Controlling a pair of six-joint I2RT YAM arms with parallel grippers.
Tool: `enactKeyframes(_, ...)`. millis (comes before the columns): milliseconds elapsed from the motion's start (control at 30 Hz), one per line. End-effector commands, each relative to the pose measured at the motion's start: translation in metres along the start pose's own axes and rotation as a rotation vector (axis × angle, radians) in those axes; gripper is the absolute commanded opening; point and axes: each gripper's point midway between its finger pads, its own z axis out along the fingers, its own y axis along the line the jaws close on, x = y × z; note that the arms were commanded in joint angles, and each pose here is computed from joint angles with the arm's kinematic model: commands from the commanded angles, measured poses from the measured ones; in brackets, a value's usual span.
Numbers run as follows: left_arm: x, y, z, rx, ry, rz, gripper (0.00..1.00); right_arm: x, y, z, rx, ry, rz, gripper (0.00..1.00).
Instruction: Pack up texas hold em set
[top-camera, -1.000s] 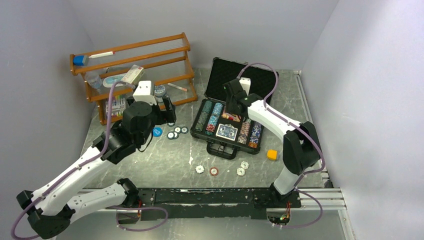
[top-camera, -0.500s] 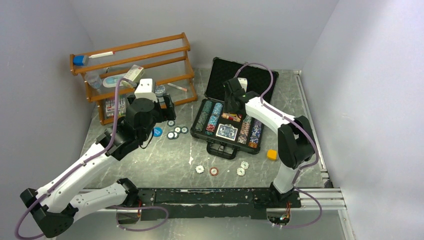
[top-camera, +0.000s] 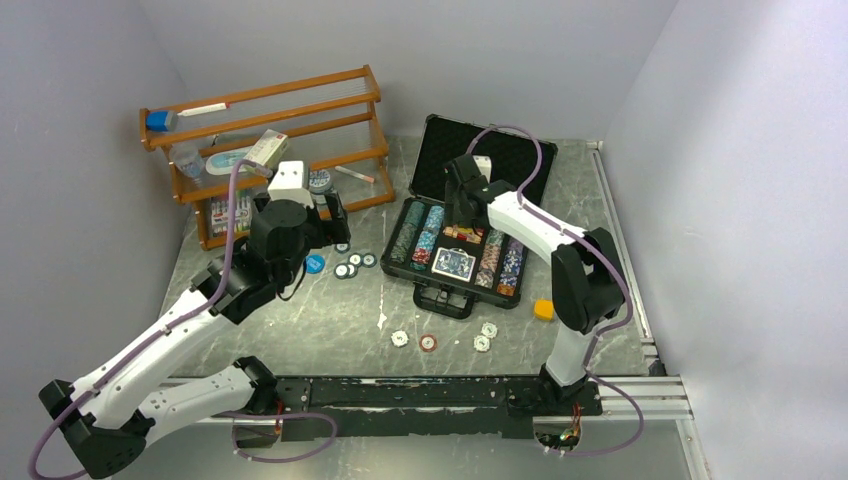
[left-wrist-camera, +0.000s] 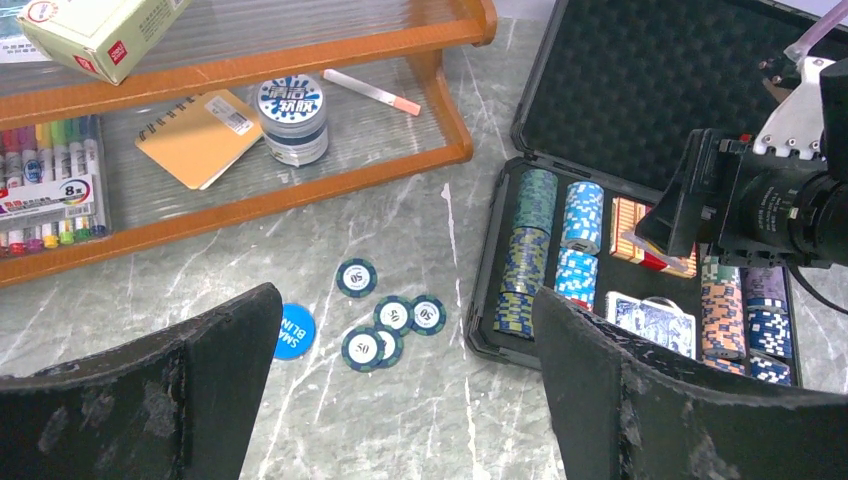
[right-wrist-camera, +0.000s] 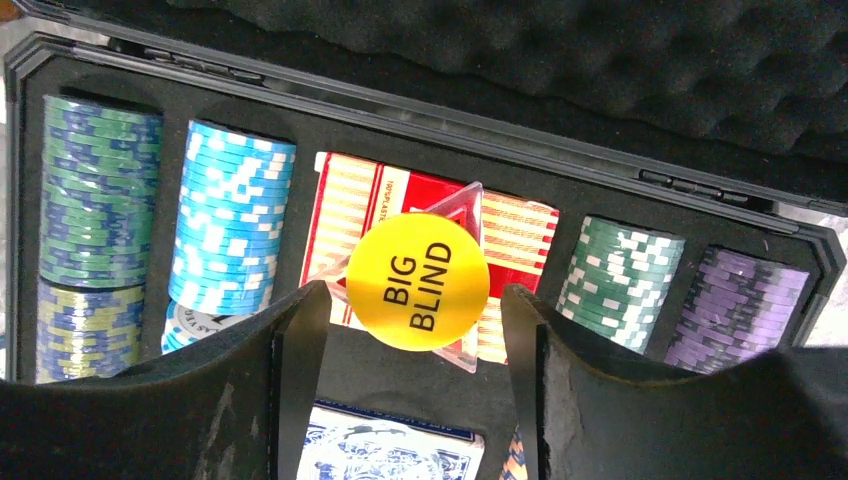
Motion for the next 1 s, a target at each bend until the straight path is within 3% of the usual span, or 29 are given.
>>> enactKeyframes(0, -0.003, 0.002, -0.001, -0.001, -0.014, -0.026, 0.99, -0.017, 0.001, -0.011, -0.006, -0.035, 0.016, 0.69)
enactKeyframes(167, 0.003, 0.002, 0.003, -0.004, -0.006, -0.011, 1.00, -0.031, -0.002, -0.041, -0.042, -0.099, 0.056, 0.79)
enactKeyframes(300, 0.022, -0.003, 0.011, -0.006, 0.064, -0.003, 0.99, -0.025, -0.009, -0.064, -0.079, -0.127, 0.099, 0.80)
enactKeyframes(500, 0.082, 0.001, 0.035, -0.044, 0.275, -0.041, 0.99, -0.003, -0.009, -0.095, -0.196, -0.132, 0.143, 0.79)
enactKeyframes(700, 0.150, 0.038, 0.058, -0.159, 0.466, -0.171, 0.85, 0.014, -0.007, -0.115, -0.299, -0.143, 0.151, 0.78)
enactKeyframes(967, 0.209, 0.082, 0.084, -0.275, 0.667, -0.241, 0.95, 0.039, 0.003, -0.108, -0.380, -0.106, 0.147, 0.77)
